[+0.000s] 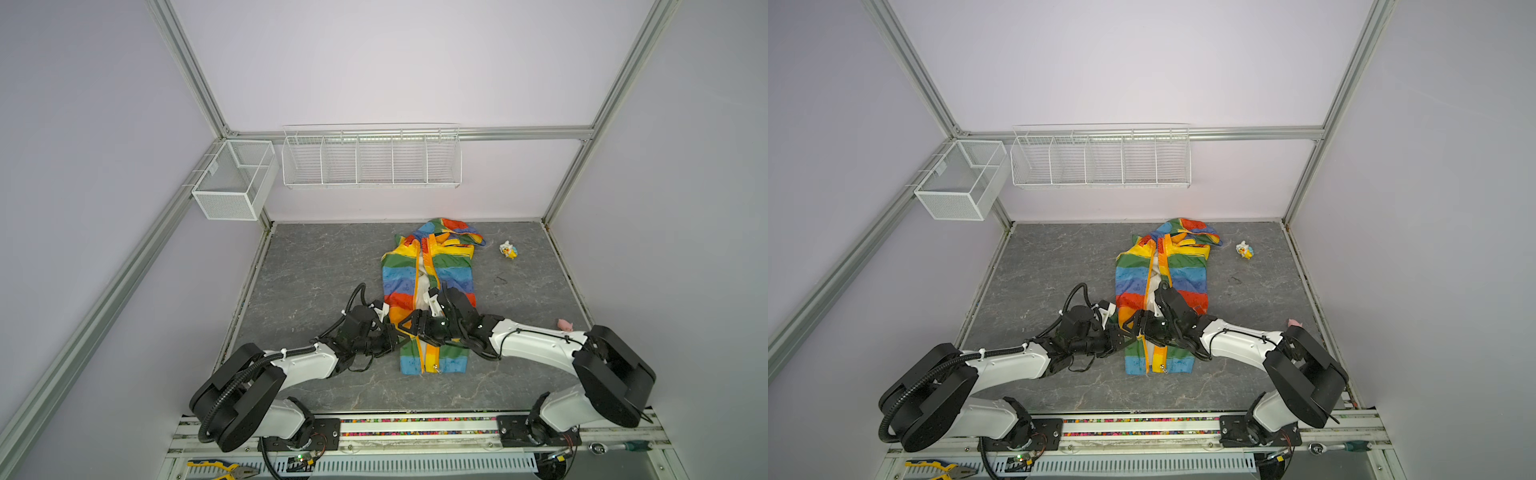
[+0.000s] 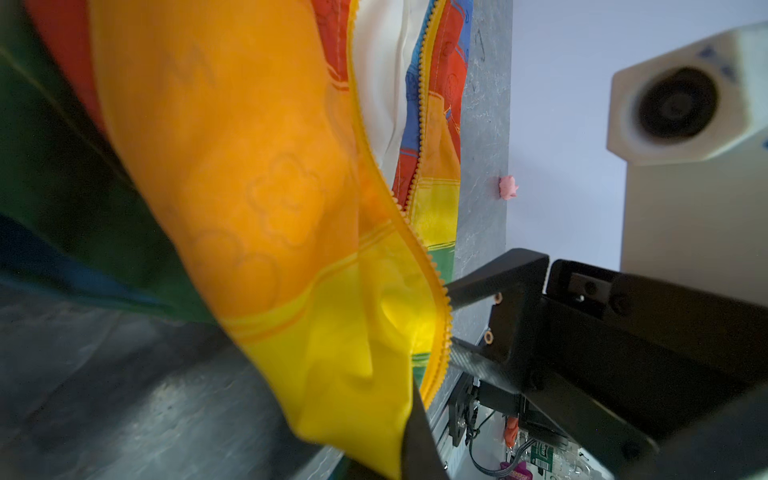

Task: Zip up the jacket

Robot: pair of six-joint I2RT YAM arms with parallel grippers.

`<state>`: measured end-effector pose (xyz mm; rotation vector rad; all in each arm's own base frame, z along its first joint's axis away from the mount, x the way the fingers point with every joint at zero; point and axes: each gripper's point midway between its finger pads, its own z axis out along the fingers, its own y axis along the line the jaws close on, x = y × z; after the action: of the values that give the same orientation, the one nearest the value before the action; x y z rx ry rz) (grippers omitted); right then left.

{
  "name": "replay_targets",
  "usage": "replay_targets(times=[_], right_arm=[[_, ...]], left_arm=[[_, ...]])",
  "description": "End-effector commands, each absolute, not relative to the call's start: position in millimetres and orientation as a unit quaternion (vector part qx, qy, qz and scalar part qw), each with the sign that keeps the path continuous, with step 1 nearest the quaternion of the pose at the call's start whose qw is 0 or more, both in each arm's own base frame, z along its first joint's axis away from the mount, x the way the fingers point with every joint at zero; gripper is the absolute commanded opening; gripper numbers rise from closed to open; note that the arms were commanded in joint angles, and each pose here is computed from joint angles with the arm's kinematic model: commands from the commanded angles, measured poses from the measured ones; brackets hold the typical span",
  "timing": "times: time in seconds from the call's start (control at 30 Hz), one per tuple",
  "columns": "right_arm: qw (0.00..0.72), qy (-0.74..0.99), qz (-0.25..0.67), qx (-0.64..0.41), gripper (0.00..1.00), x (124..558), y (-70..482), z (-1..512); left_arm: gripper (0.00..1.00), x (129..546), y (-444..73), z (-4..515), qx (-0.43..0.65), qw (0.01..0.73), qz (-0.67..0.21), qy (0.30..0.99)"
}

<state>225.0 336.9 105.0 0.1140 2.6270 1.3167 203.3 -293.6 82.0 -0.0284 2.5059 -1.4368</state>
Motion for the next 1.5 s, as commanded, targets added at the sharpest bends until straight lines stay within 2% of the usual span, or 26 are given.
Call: replay_targets(times=[0.0, 0.17, 0.4, 0.47, 0.57, 0.6, 0.7, 0.8, 0.97, 1.23, 1.3, 1.4, 1.47], right_arm=[[0.088, 0.889, 0.446, 0.046, 0.75, 216, 335, 100], [0.084, 0.894, 0.437, 0.05, 0.65, 211, 330, 90], [0.097, 0.9, 0.42, 0.056, 0.44, 214, 322, 86], [0.1, 0.901, 0.418, 0.056, 0.38, 216, 322, 87], [0.101, 0.901, 0.417, 0.059, 0.3, 219, 321, 89], [0.102, 0.901, 0.418, 0.06, 0.28, 221, 321, 90], [0.103, 0.902, 0.414, 0.061, 0.22, 225, 320, 91], [0.102, 0.904, 0.41, 0.061, 0.16, 228, 319, 91], [0.096, 0.904, 0.412, 0.063, 0.07, 231, 317, 87], [0.078, 0.899, 0.426, 0.061, 0.07, 231, 327, 79], [0.074, 0.897, 0.433, 0.058, 0.14, 230, 330, 77], [0.07, 0.897, 0.434, 0.054, 0.33, 225, 332, 73], [0.066, 0.897, 0.435, 0.05, 0.37, 221, 335, 70]], left_arm=[[0.0, 209, -296, 89, -0.014, 0.135, -0.504, 0.853], [0.0, 208, -295, 91, -0.016, 0.138, -0.506, 0.851], [0.0, 206, -294, 88, -0.015, 0.134, -0.504, 0.853], [0.04, 206, -294, 87, -0.015, 0.133, -0.503, 0.854], [0.17, 205, -294, 87, -0.015, 0.132, -0.503, 0.854], [0.26, 205, -293, 86, -0.016, 0.132, -0.502, 0.855], [0.44, 204, -291, 86, -0.017, 0.133, -0.5, 0.856], [0.54, 202, -288, 87, -0.015, 0.137, -0.496, 0.857], [0.59, 199, -282, 90, -0.014, 0.145, -0.49, 0.859], [0.6, 200, -276, 79, -0.027, 0.139, -0.475, 0.868], [0.6, 202, -273, 74, -0.036, 0.138, -0.474, 0.869], [0.59, 203, -269, 70, -0.045, 0.138, -0.471, 0.87], [0.59, 204, -269, 69, -0.047, 0.139, -0.47, 0.87]])
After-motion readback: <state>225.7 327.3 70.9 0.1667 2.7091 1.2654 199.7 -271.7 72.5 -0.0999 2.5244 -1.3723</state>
